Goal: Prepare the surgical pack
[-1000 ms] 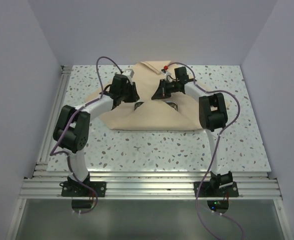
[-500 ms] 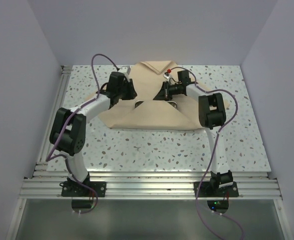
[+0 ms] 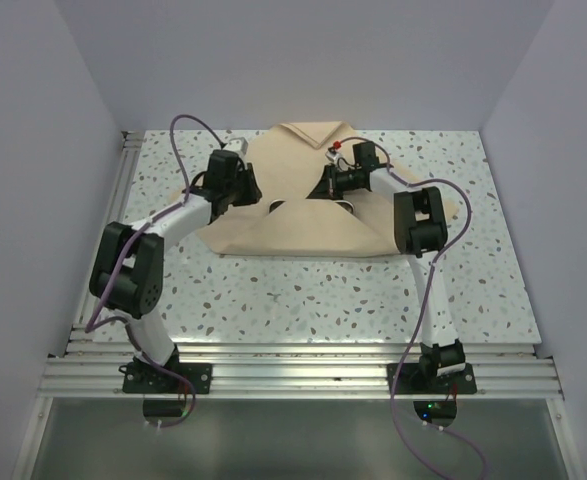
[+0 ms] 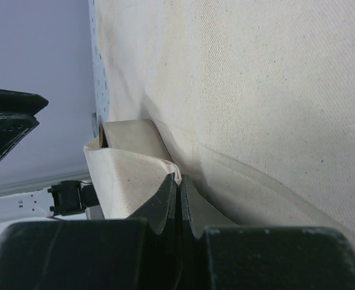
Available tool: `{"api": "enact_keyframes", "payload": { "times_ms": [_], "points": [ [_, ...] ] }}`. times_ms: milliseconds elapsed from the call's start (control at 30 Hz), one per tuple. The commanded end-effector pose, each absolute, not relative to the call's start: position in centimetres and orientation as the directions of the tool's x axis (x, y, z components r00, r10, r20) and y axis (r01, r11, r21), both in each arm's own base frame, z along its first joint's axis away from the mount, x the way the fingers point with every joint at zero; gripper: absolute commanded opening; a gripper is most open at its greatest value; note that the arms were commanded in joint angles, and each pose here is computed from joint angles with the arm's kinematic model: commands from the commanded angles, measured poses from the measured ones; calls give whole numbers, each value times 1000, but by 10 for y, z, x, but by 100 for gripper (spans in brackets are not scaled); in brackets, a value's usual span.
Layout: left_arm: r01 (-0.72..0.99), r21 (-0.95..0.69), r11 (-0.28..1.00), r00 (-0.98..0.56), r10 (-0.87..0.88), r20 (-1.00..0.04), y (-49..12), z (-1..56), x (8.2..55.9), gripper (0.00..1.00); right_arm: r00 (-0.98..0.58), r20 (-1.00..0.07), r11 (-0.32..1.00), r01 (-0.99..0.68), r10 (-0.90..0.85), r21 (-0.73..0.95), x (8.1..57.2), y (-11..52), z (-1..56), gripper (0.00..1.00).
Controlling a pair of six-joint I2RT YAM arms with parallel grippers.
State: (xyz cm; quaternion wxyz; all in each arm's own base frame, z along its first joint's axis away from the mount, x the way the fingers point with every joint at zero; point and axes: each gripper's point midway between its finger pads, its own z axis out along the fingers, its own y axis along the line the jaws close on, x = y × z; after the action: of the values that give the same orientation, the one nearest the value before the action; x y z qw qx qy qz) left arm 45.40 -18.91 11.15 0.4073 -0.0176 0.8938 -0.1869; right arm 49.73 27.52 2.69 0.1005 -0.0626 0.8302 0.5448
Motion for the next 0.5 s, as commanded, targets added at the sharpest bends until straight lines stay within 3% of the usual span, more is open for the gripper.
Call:
{"api": "enact_keyframes", "payload": {
  "times_ms": [0,467],
  "points": [
    [130,-376,917,-624,-219,-750,-188,138,458,32,-986,-158,509,-113,46,853,493,263,-5,0],
    [135,-398,907,-637,-228,-736,-187,132,434,32,-991,-130,499,-128,-30,857,447,275,-6,0]
  ]
}}
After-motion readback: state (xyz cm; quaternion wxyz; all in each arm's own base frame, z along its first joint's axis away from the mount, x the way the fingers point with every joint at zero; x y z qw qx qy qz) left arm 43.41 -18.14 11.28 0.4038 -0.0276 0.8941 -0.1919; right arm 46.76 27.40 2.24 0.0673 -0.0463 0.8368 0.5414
